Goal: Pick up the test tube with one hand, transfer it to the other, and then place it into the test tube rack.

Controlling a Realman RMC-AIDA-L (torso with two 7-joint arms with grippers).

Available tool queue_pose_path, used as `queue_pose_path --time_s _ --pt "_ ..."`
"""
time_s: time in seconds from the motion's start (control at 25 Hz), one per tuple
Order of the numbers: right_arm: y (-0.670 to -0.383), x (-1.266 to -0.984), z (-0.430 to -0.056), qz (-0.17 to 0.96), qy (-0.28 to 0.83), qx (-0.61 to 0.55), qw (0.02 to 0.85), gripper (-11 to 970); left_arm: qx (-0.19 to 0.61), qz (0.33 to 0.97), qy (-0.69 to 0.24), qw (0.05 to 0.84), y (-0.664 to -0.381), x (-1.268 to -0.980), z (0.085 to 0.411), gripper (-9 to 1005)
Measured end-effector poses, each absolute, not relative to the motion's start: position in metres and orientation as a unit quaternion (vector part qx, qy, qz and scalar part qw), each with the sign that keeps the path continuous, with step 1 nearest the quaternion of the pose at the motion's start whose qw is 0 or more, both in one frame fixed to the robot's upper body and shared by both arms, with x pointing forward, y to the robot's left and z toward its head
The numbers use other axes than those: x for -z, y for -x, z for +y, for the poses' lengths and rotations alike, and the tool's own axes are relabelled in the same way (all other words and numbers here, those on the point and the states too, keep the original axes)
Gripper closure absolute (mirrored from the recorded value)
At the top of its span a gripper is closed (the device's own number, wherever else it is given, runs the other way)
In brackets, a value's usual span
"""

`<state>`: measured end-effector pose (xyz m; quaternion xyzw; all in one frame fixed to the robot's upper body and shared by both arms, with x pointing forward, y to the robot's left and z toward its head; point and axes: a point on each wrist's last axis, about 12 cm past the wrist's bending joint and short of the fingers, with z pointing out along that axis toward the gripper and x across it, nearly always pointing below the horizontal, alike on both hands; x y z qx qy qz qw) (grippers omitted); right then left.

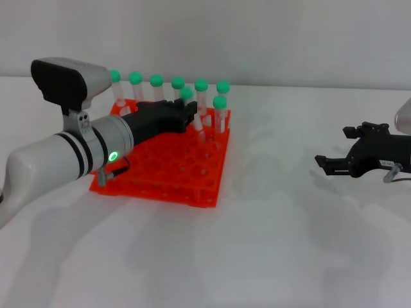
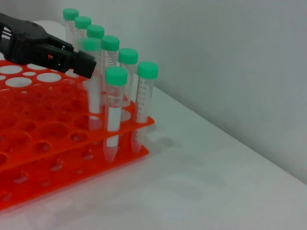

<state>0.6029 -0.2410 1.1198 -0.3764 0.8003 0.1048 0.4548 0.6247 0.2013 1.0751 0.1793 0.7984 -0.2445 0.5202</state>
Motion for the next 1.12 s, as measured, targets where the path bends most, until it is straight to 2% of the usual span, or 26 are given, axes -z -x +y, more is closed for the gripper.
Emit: queue_pose_path --time_s 0.36,0.48,0.6,0.8,0.96,1.12 --pt "-0.606 -1.115 -0.239 0.805 0.374 -0.108 0.447 99 0.227 0.792 -0.200 0.531 -0.632 -1.082 0.196 646" --pt "-0.606 -1.115 -0.240 0.805 0.373 -0.105 0.449 99 0.227 0.782 -0.213 0.540 -0.627 -1.084 0.198 528" --pt "-0.607 -1.116 -0.241 0.804 0.374 -0.104 0.450 99 0.231 0.765 -0.221 0.559 -0.614 -1.085 0.207 410" --pt "-0.607 -1.118 -0.244 0.803 0.372 -0.100 0.454 100 0.242 0.747 -0.193 0.589 -0.581 -1.085 0.236 288" --pt "-0.607 -1.118 -0.250 0.803 0.370 -0.092 0.458 100 0.248 0.730 -0.171 0.613 -0.552 -1.077 0.258 288" --pt "-0.604 -1.119 -0.264 0.801 0.347 -0.096 0.478 100 0.241 0.683 -0.149 0.673 -0.518 -1.071 0.280 287"
